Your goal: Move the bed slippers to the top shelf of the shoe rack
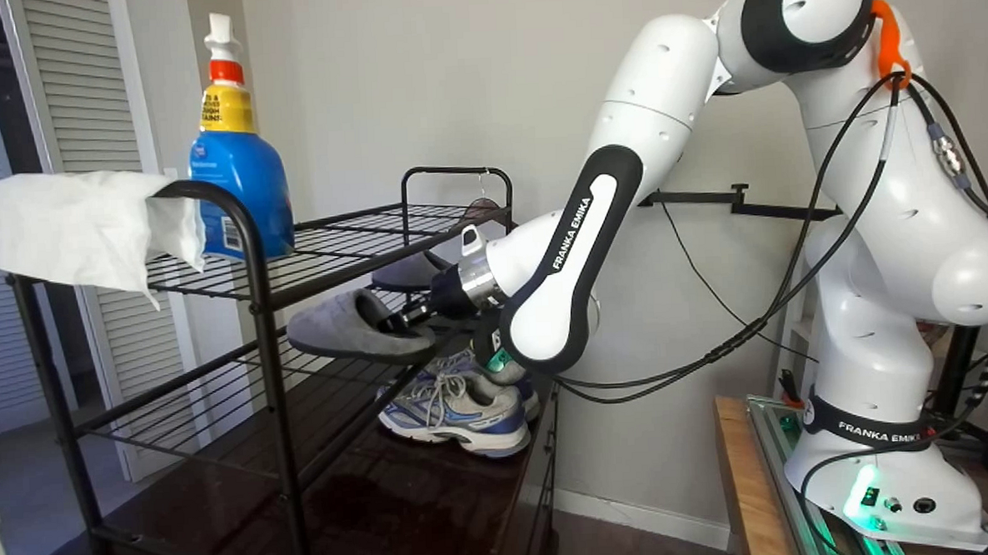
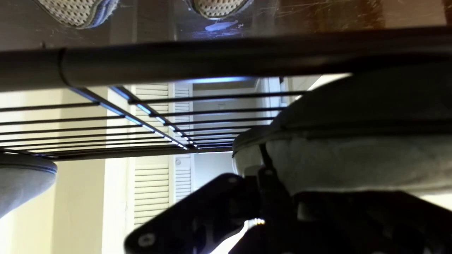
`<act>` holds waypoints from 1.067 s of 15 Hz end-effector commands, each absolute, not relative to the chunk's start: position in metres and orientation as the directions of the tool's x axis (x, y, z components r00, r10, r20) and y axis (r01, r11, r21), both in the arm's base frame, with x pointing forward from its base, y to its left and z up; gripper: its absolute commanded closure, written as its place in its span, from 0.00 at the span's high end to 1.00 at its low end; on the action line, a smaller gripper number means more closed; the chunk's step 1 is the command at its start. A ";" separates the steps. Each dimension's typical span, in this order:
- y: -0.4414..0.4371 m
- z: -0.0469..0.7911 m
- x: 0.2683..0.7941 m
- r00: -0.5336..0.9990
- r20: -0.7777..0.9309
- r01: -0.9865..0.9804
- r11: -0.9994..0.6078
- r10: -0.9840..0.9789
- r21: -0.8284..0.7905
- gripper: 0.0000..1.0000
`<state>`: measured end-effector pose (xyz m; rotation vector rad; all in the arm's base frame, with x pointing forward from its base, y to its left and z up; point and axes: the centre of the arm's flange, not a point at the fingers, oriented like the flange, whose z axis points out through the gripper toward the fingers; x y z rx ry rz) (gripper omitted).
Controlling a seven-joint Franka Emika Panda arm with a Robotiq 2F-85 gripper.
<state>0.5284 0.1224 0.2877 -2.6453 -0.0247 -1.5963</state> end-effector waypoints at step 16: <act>0.120 0.376 0.407 0.704 0.669 0.426 -0.895 0.238 -0.130 0.01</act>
